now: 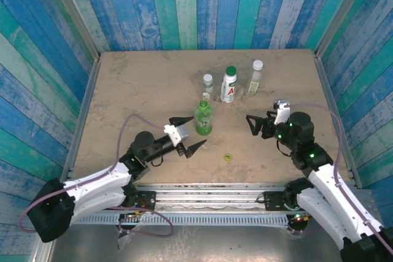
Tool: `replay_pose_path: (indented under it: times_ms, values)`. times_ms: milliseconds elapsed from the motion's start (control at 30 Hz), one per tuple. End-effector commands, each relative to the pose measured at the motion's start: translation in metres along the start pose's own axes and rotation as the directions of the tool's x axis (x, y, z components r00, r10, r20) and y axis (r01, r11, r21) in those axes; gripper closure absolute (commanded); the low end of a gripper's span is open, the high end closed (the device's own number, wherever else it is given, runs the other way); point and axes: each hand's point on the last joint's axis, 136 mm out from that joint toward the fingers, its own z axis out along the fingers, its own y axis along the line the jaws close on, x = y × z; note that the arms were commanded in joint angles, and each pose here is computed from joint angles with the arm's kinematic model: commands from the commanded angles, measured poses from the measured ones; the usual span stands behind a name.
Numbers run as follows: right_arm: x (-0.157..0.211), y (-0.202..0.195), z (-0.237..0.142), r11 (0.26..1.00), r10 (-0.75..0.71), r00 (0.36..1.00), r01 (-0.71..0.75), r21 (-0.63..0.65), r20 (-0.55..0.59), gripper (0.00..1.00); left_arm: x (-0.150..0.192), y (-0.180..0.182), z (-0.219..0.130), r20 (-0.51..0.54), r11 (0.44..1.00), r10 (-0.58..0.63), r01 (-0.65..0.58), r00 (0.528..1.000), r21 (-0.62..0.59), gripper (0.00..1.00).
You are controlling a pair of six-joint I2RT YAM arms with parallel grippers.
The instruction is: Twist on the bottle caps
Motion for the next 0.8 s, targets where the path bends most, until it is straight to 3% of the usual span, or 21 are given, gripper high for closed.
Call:
replay_pose_path:
  times_ms: [0,233,667,767]
  values:
    - [-0.001,0.023,0.003,0.99,-0.114,0.993,0.114,-0.082,0.006,0.0,-0.007,0.028,-0.006,0.078,0.992,-0.056,0.064,0.995,-0.112,0.06]
    - [0.02,0.05,0.02,0.965,-0.245,0.967,0.236,-0.112,-0.073,0.0,0.022,0.042,0.018,0.044,0.994,-0.062,0.066,0.997,-0.086,0.06]
    - [0.03,0.058,0.029,0.963,-0.252,0.962,0.237,-0.13,-0.11,0.0,0.049,0.062,0.058,0.092,0.995,-0.071,0.076,0.993,-0.057,0.06]
    - [0.031,0.056,0.029,0.965,-0.245,0.963,0.231,-0.123,-0.113,0.0,0.051,0.061,0.064,0.119,0.996,-0.071,0.076,0.99,-0.039,0.02]
